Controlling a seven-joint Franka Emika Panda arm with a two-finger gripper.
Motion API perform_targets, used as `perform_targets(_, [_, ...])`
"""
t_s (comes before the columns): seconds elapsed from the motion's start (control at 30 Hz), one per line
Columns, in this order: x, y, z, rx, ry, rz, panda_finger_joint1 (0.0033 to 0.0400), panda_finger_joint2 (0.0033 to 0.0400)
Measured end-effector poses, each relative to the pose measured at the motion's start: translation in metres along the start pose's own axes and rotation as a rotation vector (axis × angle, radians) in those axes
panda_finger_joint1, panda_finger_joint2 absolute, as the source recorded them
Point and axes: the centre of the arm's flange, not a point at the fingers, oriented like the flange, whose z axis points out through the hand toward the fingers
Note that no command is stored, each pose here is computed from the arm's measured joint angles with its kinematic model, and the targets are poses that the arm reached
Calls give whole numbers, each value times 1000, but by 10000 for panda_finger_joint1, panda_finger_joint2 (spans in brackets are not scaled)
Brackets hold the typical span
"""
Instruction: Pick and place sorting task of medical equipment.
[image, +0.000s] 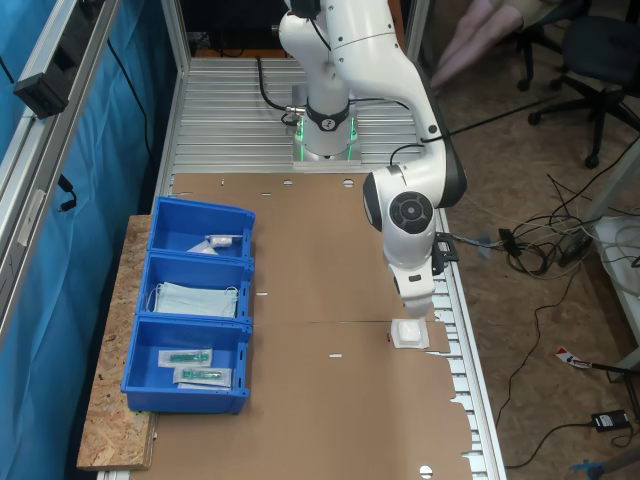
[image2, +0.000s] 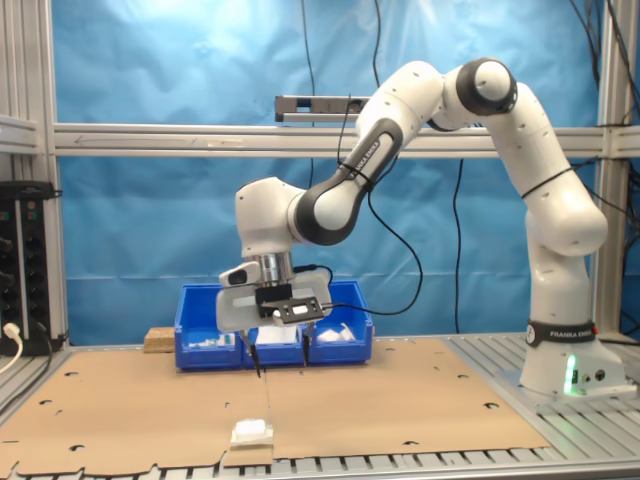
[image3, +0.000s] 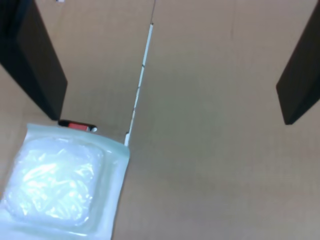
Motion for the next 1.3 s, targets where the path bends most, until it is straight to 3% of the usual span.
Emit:
perform_targets(0.2, [5,10,14,-23,49,8,400,400])
perform_targets(0.67, [8,26,21,-59,103,26,400,400])
perform_targets(0.97, [13,32,28,-69,127,30,400,400])
perform_targets(1.3, [16,30,47,-51,125,27,400,400])
